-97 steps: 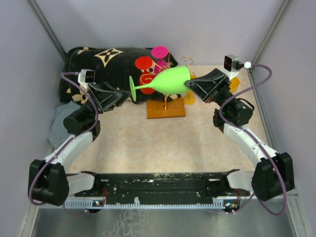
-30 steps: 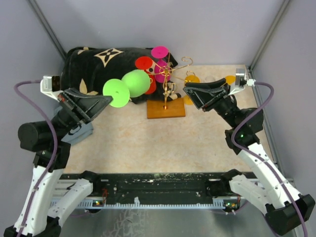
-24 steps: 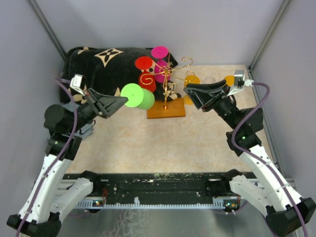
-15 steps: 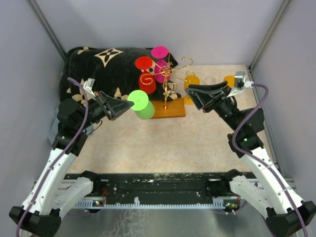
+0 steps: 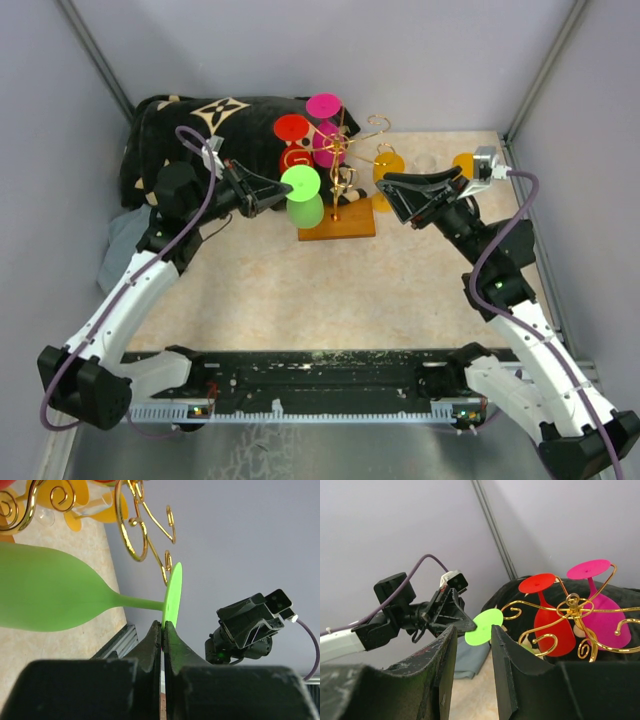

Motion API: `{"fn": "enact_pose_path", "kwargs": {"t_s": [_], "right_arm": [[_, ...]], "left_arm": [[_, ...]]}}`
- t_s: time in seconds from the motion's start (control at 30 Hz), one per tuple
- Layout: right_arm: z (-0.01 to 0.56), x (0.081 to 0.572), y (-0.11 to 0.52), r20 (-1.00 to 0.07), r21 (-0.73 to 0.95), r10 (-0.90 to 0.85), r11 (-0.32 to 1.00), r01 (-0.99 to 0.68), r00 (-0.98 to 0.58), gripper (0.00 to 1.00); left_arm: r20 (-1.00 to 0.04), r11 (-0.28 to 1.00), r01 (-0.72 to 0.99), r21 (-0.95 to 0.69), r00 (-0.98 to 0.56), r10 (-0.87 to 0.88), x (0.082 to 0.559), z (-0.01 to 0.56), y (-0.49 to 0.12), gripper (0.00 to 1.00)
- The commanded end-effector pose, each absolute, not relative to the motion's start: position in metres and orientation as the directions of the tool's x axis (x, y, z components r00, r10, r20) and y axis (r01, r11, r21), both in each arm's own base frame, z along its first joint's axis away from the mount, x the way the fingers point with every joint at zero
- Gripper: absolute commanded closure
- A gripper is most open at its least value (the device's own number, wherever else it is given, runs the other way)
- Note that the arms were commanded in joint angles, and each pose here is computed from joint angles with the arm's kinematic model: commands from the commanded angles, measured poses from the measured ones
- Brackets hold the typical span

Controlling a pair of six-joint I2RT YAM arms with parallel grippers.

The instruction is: Place the wine glass upside down on the wine glass rack

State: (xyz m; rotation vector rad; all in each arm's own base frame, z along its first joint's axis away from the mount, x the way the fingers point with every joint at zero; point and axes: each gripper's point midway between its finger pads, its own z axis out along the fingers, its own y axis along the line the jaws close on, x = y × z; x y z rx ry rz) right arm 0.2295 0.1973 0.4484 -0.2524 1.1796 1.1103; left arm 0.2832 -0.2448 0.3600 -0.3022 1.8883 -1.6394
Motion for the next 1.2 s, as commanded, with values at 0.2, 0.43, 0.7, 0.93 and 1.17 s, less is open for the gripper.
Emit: {"fn": "enact_pose_path", "kwargs": {"t_s": [0.2,0.43,0.7,0.93,1.17], "right_arm": [[0.459,0.230,0.193,-0.822,0.336,0.570,0.498,-0.799,0.010,0.66],[0.457,0.233,0.193,-0.822,0.340,0.570,0.502,-0.795,0.009,0.66],[0.452,0.236,0.194,-0.823,0.344,0.567,0.504,-0.792,0.004,0.66],[0.449,0.238,0.196,-0.825,0.347,0.565,0.501,-0.793,-0.004,0.66],[0.449,0.239,0.196,-0.826,0.346,0.563,0.501,-0.793,-0.004,0.66]], "left_arm": [[-0.387,0.178,0.348,-0.920,-0.748,-0.539,0.299,0.400,-0.255,1.00],[-0.384,0.177,0.345,-0.922,-0.752,-0.536,0.317,0.403,-0.262,1.00],[-0.371,0.176,0.331,-0.927,-0.745,-0.554,0.333,0.406,-0.267,1.00],[-0.359,0.187,0.310,-0.932,-0.724,-0.589,0.346,0.406,-0.266,1.00],[-0.346,0.183,0.301,-0.936,-0.682,-0.644,0.353,0.407,-0.258,1.00]]}}
